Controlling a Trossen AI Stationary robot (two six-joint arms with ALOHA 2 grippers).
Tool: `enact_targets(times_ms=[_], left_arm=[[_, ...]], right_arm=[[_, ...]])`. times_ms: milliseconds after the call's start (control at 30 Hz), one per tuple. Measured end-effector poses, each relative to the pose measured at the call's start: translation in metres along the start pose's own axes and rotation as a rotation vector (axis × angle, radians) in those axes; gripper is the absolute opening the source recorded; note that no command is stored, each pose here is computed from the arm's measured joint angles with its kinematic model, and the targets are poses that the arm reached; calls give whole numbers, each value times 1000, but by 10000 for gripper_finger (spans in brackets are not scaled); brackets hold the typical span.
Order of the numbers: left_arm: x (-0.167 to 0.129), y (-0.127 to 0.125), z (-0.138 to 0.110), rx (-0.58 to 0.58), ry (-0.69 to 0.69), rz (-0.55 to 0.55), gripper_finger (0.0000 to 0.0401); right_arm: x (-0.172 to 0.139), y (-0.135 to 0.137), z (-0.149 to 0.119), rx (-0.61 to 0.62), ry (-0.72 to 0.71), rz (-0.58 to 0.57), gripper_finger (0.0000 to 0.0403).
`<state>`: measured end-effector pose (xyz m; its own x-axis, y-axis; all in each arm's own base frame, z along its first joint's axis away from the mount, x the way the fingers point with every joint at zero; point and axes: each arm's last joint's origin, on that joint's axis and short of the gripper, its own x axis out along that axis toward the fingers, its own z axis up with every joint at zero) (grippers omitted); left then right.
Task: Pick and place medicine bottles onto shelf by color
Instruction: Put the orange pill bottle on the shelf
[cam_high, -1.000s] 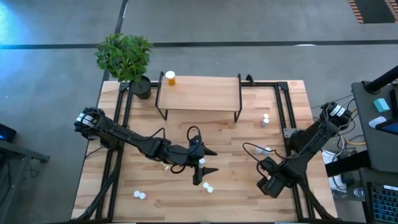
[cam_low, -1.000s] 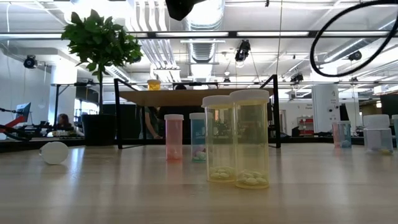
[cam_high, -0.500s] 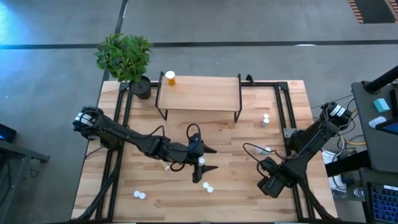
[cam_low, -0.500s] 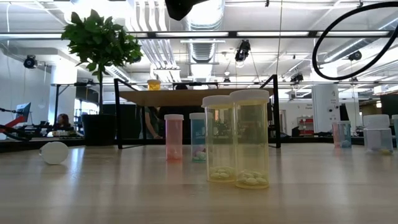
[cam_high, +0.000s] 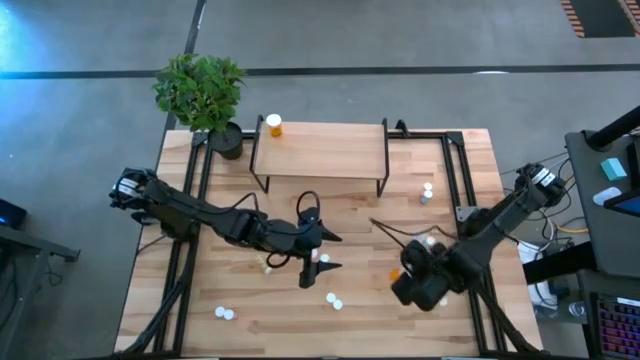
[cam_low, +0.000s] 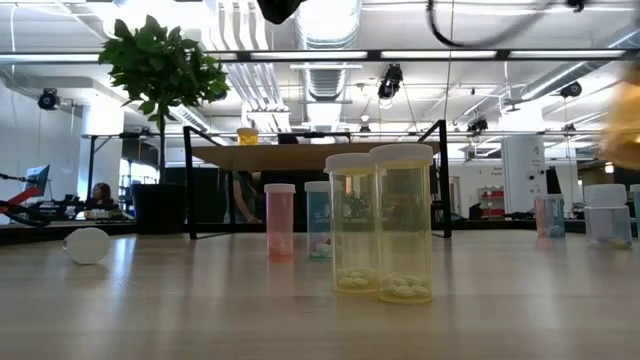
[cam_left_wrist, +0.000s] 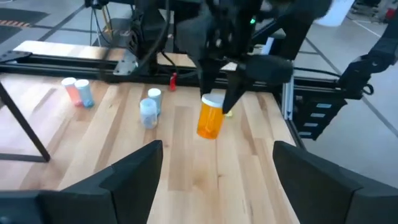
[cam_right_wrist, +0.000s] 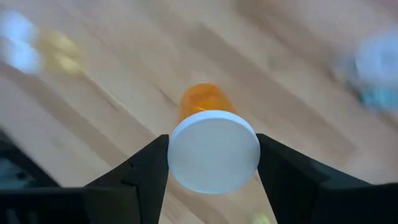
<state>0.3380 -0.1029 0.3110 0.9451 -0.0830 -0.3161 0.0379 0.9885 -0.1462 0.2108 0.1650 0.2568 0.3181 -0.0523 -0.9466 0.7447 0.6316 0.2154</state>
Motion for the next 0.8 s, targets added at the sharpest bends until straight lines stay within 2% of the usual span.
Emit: enact_targets(times_ms=[233, 400, 633, 700, 800], left_arm=[[0, -3, 21, -29, -13, -51, 326], [14, -1, 26, -26, 102, -76, 338], [20, 12, 33, -50, 130, -88, 339], [21, 18, 35, -102, 146, -149, 339], [24, 26, 34, -179, 197, -305, 339]], right_arm=[[-32, 24, 58, -155, -114, 108, 208], [-48, 38, 81, -363, -175, 156, 208], [-55, 62, 88, -643, -188, 258, 208], [-57, 69, 85, -701, -198, 273, 208], [-62, 77, 81, -776, -215, 288, 208]])
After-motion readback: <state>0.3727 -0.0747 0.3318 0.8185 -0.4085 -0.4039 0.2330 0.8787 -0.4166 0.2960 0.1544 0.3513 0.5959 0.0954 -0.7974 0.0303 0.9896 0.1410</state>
